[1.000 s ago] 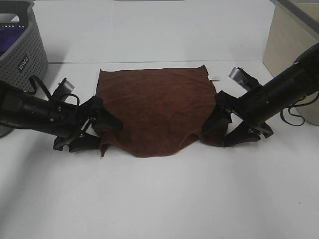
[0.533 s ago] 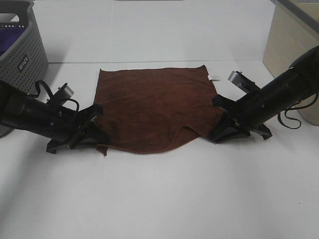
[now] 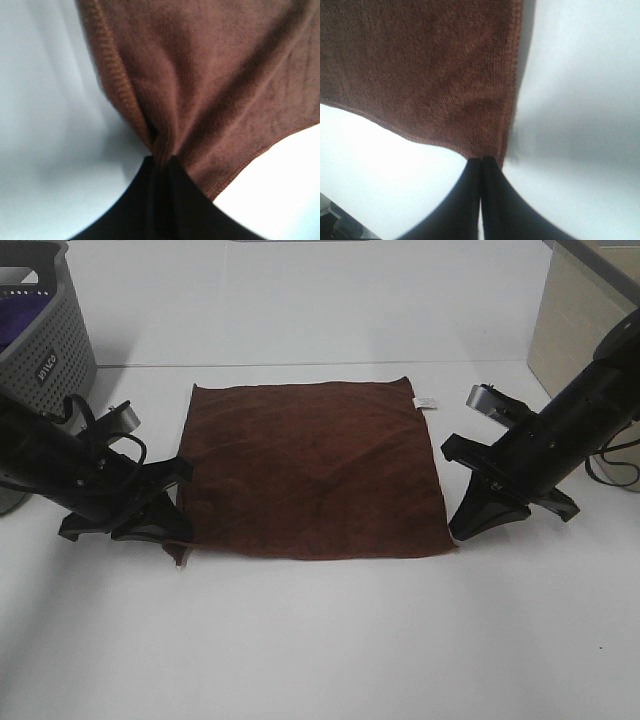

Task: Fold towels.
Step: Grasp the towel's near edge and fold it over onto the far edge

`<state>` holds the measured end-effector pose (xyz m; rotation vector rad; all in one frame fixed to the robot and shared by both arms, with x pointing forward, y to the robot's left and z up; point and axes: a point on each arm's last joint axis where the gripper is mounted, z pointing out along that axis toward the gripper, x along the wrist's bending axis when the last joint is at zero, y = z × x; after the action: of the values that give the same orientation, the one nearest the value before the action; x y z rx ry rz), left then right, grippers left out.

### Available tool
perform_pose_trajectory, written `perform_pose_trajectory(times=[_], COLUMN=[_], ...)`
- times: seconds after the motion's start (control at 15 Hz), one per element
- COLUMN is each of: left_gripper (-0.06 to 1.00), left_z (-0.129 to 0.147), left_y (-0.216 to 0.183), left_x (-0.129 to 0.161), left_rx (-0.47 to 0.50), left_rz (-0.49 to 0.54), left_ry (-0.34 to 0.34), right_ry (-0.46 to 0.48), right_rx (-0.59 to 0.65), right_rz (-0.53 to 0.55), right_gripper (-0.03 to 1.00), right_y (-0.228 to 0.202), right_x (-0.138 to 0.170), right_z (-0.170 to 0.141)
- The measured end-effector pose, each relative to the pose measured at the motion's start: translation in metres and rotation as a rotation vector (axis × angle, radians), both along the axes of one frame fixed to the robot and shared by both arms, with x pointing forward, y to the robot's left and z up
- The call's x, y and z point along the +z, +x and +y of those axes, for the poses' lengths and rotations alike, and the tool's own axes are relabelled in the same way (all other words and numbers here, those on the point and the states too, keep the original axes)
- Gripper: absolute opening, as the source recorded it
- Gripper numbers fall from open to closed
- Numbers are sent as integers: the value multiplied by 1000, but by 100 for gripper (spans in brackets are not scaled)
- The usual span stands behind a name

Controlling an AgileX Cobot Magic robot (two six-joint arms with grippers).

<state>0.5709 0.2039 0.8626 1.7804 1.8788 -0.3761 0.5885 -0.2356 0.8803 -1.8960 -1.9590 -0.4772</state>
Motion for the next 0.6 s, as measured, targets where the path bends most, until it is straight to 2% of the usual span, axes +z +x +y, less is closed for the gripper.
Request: perform_pose_trajectory(times=[0.13, 0.2, 0.4, 0.47, 0.6], left_gripper=[1, 1, 1, 1, 1], left_z=[2, 4, 5, 6, 6], left_y=[-3, -8, -10, -10, -10], left_x=[6, 11, 12, 12, 12], left_rx=[-19, -44, -53, -52, -53], left_rz=[10, 51, 67, 68, 68], left_ry=[27, 56, 71, 72, 73], right_ry=[-10, -17, -28, -38, -37], right_rx=[13, 22, 20, 13, 12], right_rz=[9, 29, 26, 16, 17], right_gripper=[1, 1, 3, 25, 59], right_y=[-2, -13, -19, -17, -15], right_x=[6, 15, 16, 12, 1], right_z=[-1, -2, -3, -4, -2])
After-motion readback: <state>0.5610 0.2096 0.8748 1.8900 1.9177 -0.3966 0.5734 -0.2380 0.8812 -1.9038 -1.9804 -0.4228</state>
